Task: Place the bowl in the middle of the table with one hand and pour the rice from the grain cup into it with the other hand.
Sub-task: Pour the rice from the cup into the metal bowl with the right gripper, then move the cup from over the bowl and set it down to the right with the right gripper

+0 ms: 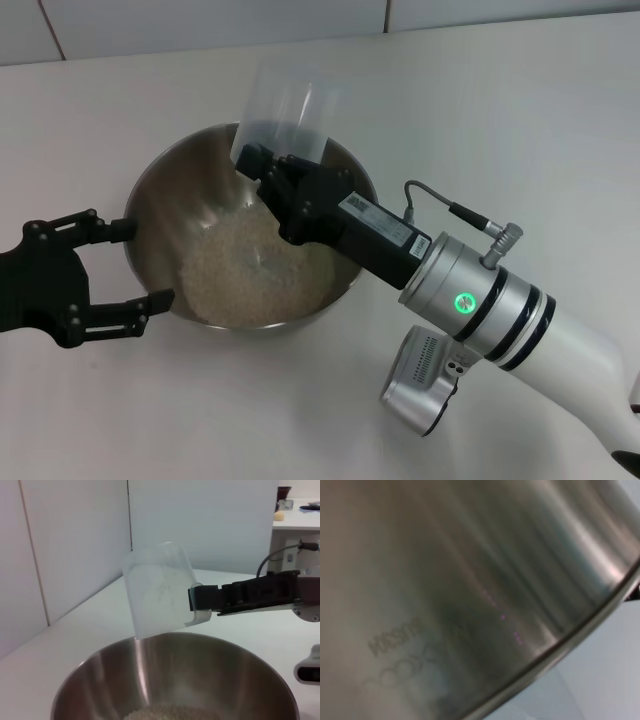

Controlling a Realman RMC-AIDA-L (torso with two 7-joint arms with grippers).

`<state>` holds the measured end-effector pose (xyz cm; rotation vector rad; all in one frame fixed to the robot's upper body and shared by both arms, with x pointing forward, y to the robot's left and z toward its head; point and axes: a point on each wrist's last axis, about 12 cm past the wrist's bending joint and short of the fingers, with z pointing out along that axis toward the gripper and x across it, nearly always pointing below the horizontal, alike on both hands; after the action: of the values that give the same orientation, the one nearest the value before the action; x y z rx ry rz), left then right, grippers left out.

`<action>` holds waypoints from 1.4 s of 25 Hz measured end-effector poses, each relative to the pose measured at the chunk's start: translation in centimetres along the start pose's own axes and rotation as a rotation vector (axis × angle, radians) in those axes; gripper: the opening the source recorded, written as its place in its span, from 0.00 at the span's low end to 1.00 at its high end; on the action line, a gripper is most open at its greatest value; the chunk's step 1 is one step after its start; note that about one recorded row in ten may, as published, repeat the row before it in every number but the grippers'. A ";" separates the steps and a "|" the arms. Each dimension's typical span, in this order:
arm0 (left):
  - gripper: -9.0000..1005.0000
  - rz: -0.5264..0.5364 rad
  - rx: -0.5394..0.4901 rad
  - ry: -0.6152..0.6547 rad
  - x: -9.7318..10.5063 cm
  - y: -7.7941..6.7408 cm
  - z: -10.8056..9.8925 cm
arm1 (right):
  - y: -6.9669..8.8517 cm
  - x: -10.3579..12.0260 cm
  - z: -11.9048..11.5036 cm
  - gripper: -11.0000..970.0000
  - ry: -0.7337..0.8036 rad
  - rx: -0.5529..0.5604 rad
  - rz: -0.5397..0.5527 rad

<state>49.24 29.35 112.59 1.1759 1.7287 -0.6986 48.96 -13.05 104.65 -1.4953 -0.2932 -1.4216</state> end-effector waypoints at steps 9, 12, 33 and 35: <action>0.86 0.003 0.021 0.018 0.1 -0.1 0.3 | -2.6 0.6 0.6 0.01 0.221 -0.012 0.703; 0.86 0.005 0.022 0.016 0.0 0.0 0.4 | -2.9 0.7 0.2 0.01 0.306 -0.015 1.031; 0.86 0.011 0.027 0.015 -0.2 0.0 0.2 | 6.7 4.3 -3.9 0.01 0.811 0.146 2.292; 0.86 0.011 0.029 0.016 -0.1 -0.1 0.3 | 7.8 4.4 -4.3 0.01 0.845 0.106 2.322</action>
<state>49.30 29.05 112.61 1.2125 1.7296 -0.7117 53.34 -21.89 103.79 -0.2195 1.4162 0.1294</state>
